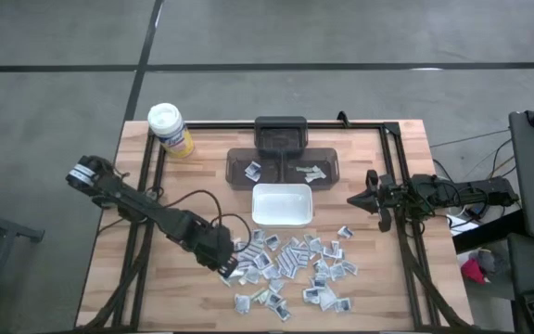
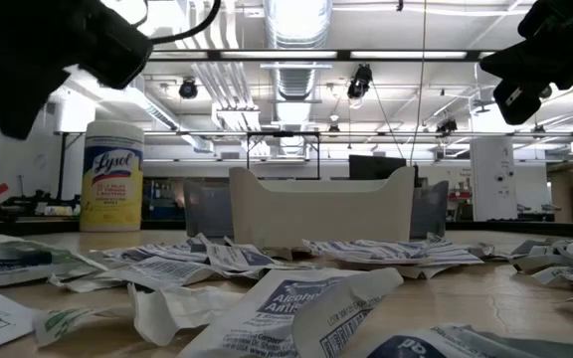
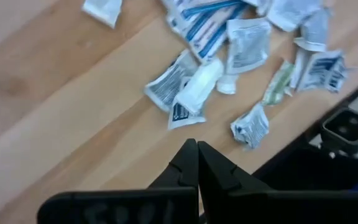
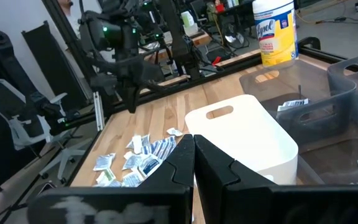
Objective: Pick & Place First Aid Supplies
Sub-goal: Put the alcohol pad into the bottom left black bin
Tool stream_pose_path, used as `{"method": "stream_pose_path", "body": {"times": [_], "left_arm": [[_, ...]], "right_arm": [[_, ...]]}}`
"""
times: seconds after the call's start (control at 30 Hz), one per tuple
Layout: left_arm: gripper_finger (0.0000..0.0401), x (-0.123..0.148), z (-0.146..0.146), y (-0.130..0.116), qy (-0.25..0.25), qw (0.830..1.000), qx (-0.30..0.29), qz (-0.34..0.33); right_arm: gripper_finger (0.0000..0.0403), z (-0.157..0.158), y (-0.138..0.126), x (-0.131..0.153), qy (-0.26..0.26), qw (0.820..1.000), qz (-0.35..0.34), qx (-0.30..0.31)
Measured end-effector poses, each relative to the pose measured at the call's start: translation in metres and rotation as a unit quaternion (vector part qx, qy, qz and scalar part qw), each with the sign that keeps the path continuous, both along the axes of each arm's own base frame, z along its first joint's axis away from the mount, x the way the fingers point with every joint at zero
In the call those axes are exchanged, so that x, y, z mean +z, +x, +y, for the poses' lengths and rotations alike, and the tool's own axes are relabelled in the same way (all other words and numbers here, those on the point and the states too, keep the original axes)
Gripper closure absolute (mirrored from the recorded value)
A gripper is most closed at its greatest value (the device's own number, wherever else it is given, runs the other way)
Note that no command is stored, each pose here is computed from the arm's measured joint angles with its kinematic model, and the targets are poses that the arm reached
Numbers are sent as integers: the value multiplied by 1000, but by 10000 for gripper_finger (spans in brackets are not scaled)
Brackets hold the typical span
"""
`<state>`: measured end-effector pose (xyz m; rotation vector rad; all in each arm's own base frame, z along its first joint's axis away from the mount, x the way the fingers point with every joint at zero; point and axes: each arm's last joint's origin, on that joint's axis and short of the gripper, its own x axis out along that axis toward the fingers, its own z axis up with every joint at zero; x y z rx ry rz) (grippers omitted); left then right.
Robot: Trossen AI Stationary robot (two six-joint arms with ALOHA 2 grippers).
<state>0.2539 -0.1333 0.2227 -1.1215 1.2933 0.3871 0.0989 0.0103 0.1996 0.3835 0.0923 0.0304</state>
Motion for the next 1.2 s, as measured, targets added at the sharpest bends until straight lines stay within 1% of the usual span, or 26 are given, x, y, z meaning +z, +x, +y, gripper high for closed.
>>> {"method": "stream_pose_path", "body": {"times": [0.1, 0.17, 0.33, 0.5, 0.6, 0.73, 0.83, 1.03, 1.2], "left_arm": [[399, -14, -7, 2, -11, 999, 36, 38], [392, -22, -13, 3, -19, 998, 47, 47], [360, -31, -29, 5, -46, 997, 58, 34], [325, -42, -32, -1, -33, 994, 96, 41], [312, -48, -30, -4, -27, 992, 119, 42], [307, -52, -29, -3, -23, 991, 129, 24], [307, -56, -27, -6, -19, 990, 135, 31], [308, -64, -27, -5, -44, 988, 146, 6], [309, -66, -27, -6, -47, 988, 150, 7]], "right_arm": [[394, 0, 0, 0, 0, 1000, 0, 0], [394, 0, 0, 0, 0, 1000, 0, 0], [394, 0, 0, 0, -2, 1000, 0, 0], [394, 0, 0, 0, -2, 1000, 0, -1], [394, 0, 0, 0, -2, 1000, 0, -1], [394, 0, 0, 0, -2, 1000, 0, -1], [394, 0, 0, 0, -1, 1000, 0, -1], [394, 0, 0, 0, -1, 1000, 0, 0], [394, 0, 0, 0, -1, 1000, 0, 0]]}}
